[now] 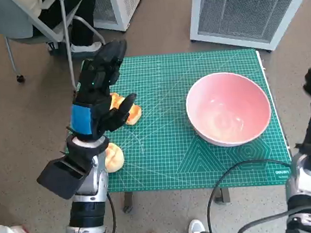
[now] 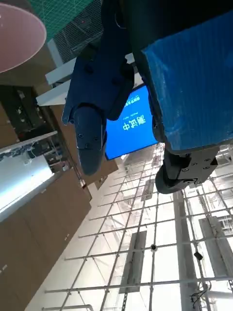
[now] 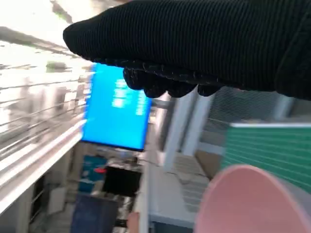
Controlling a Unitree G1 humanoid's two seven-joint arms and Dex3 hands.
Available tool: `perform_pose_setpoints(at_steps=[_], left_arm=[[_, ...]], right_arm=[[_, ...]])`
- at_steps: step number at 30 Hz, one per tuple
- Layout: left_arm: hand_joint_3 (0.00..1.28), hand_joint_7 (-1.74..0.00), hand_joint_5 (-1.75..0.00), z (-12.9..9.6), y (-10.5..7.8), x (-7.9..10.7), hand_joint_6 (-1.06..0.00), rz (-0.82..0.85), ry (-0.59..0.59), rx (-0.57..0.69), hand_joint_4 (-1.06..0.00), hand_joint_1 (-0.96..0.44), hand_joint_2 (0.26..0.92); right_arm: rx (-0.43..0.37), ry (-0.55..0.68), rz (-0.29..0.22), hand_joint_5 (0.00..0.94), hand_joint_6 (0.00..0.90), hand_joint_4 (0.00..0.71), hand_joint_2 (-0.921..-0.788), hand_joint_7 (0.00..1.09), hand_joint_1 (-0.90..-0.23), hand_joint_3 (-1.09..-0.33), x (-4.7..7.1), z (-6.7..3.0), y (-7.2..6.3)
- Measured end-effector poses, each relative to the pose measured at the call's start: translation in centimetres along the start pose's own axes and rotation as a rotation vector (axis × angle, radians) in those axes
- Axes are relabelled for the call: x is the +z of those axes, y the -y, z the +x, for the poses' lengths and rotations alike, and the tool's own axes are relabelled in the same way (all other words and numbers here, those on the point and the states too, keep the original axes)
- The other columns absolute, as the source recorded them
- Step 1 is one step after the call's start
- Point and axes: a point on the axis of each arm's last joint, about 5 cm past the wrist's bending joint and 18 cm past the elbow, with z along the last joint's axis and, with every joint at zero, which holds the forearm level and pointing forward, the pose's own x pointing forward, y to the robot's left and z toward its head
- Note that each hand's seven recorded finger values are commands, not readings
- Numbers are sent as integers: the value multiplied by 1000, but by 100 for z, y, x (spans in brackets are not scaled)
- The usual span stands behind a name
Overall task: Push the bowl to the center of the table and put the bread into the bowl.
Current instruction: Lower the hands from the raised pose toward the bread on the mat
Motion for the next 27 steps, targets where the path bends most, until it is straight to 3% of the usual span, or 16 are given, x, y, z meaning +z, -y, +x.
perform_pose_setpoints(at_steps=[4, 12, 21, 27], left_arm=[[352, -383, 0, -2, -10, 1, -229, -2, 1, -5, -347, -498, 921], [360, -371, 0, -6, -48, 7, -234, 8, -1, -14, -342, -500, 921], [356, -352, 0, -37, -97, 12, -241, 24, -12, -13, -322, -522, 921], [355, -342, 0, -70, -106, 5, -246, 26, -26, -10, -317, -530, 921]], right_arm=[[14, -68, 23, 1, 42, 206, -921, 501, -496, -896, -61, -34, -81], [29, -214, 117, 0, 31, 187, -921, 490, -474, -890, -139, -36, -320], [48, -318, 225, 10, 71, 209, -921, 480, -476, -873, -128, 45, -580], [77, -336, 252, 9, 78, 212, -921, 472, -478, -874, -106, 79, -676]])
